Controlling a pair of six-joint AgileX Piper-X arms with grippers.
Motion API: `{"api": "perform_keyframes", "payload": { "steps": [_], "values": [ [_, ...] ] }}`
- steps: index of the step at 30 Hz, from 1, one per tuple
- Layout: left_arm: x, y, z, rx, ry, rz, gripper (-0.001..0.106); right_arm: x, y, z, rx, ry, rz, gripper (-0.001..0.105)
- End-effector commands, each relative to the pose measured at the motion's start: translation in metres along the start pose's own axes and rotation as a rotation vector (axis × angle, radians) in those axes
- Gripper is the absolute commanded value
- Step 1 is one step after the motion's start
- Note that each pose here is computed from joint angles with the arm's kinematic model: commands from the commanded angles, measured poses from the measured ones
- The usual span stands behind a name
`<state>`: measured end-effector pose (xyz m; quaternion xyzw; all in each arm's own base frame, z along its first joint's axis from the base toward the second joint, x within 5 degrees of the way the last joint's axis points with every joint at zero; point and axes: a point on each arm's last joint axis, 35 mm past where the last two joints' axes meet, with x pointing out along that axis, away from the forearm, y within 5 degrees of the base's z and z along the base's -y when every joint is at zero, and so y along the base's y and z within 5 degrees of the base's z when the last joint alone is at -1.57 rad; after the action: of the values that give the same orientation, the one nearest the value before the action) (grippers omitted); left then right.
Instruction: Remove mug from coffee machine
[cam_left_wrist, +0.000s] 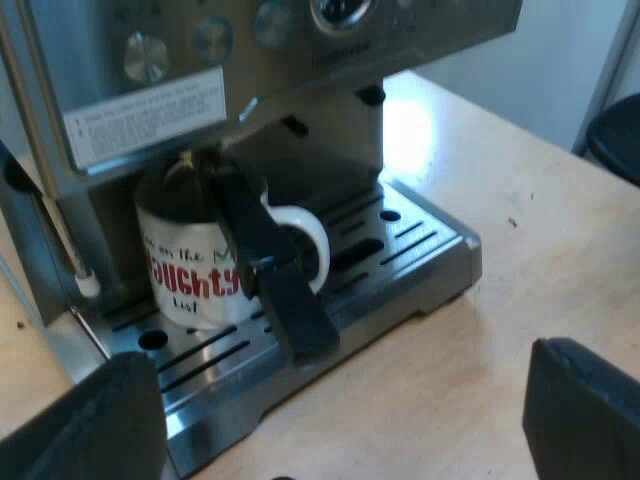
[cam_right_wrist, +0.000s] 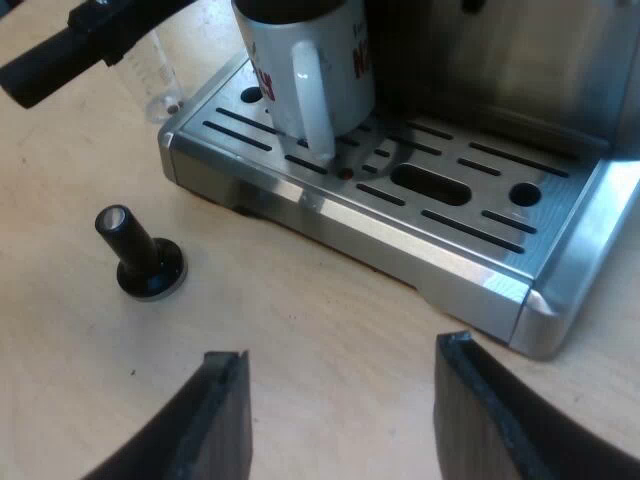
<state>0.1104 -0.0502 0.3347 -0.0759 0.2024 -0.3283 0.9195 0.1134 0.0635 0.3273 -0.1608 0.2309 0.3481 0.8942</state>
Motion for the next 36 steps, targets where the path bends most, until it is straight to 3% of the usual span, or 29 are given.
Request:
{"api": "perform_keyframes", "payload": {
  "steps": [1,3,4,6,16,36],
  "values": [
    [0.004,0.0,0.002,-0.002,-0.002,-0.01,0.087,0.008,0.001,0.007,-0.042,-0.019,-0.018,0.045],
    [0.005,0.001,0.002,-0.004,0.002,-0.016,0.087,0.015,0.002,0.009,-0.055,-0.019,-0.01,0.046],
    [0.005,0.001,0.002,-0.005,0.005,-0.016,0.087,0.039,0.008,0.01,-0.089,-0.006,-0.014,0.06],
    [0.005,0.001,0.002,-0.003,0.006,-0.015,0.087,0.047,0.01,0.01,-0.101,-0.006,-0.014,0.063],
    [0.006,0.001,0.001,-0.004,0.01,-0.031,0.087,0.118,0.028,-0.001,-0.139,-0.028,0.059,0.063],
    [0.01,0.004,-0.01,-0.026,0.059,-0.023,0.087,0.204,0.028,-0.007,-0.118,-0.185,-0.017,0.063]
  ]
}}
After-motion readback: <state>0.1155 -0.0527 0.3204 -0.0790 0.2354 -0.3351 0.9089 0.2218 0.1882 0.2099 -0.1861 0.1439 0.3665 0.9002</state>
